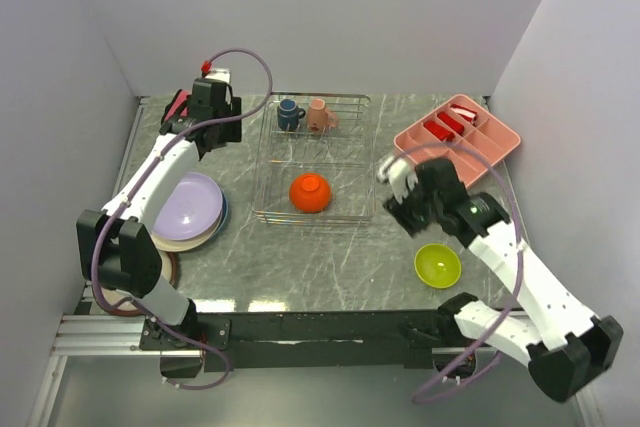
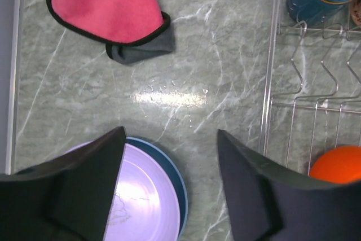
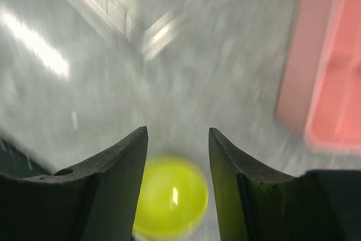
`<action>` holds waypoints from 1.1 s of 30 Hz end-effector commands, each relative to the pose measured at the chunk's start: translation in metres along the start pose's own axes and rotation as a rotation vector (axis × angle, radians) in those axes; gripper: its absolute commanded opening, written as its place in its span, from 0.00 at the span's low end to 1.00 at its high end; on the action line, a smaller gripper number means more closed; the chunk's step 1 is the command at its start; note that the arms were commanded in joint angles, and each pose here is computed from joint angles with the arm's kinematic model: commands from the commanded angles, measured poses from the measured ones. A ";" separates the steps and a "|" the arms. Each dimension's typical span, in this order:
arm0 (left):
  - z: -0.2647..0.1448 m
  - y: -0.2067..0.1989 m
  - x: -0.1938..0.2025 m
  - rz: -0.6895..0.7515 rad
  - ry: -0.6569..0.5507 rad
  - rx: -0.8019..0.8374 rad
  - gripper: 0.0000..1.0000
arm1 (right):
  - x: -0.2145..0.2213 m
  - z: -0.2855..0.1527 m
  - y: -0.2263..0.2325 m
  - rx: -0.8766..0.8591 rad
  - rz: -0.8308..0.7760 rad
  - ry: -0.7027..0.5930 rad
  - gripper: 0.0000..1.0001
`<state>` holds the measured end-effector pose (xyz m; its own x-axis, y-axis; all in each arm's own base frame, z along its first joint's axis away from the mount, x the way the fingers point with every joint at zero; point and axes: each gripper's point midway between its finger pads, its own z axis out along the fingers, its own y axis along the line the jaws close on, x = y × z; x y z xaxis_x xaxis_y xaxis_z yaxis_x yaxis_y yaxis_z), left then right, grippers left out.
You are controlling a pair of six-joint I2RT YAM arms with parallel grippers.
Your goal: Load the mixed dishes into the dish rack
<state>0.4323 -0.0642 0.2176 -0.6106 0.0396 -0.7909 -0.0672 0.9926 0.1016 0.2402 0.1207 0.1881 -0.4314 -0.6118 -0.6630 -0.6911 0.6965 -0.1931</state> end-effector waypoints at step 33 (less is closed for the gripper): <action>-0.009 0.003 0.005 0.007 -0.031 0.042 0.93 | 0.161 -0.013 0.059 -0.355 -0.180 0.581 0.60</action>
<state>0.4226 -0.0676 0.1988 -0.6391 0.0599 -0.7668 -0.0143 0.9959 0.0897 0.1176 0.0489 0.0670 -0.4667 -0.8805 -0.0836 -0.8844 0.4650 0.0396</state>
